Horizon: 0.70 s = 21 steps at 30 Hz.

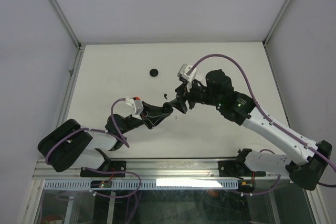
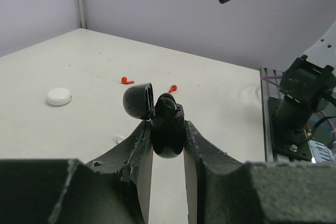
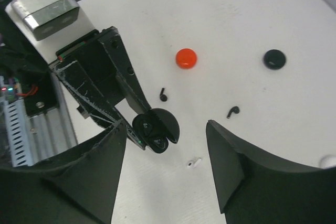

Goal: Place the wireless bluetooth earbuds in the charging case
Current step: Close the charging case.

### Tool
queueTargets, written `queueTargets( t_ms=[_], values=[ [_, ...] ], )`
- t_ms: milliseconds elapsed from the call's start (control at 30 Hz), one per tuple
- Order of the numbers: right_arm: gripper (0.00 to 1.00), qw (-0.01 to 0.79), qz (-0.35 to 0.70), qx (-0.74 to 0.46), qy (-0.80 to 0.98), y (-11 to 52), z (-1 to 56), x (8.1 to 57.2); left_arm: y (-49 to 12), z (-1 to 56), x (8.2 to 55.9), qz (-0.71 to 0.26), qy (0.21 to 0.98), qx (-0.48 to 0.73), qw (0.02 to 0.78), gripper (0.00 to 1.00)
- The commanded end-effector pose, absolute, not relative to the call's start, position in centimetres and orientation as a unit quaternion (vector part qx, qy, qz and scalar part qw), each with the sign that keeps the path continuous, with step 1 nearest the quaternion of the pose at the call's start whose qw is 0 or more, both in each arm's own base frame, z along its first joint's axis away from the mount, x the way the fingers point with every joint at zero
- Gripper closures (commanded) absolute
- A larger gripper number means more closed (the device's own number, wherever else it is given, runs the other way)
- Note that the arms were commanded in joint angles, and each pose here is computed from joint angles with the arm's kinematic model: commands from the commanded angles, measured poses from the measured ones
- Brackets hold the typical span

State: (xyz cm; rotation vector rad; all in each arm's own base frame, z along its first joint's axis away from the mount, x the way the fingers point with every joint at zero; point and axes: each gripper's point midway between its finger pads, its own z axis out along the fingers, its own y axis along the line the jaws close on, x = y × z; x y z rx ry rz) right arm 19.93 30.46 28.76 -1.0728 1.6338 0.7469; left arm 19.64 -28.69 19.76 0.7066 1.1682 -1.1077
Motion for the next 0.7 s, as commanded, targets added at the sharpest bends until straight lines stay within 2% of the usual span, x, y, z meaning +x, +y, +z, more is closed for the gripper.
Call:
queueTargets(
  t_ms=[0,233,667],
  values=[
    [0.34,0.432,0.427,-0.471,0.64,31.5,30.5,17.1,-27.7,26.3,16.6,-0.526,0.378,0.326,0.689,1.0],
    [0.25,0.368,0.481,-0.482,0.633,31.8,29.0,16.7,-28.5,27.5,15.1,-0.551,0.344,0.361,0.669,1.0],
    [0.25,0.289,0.524,-0.503,0.623,31.5,27.6,14.8,-28.4,28.2,16.1,-0.543,0.35,0.338,0.684,1.0]
  ],
)
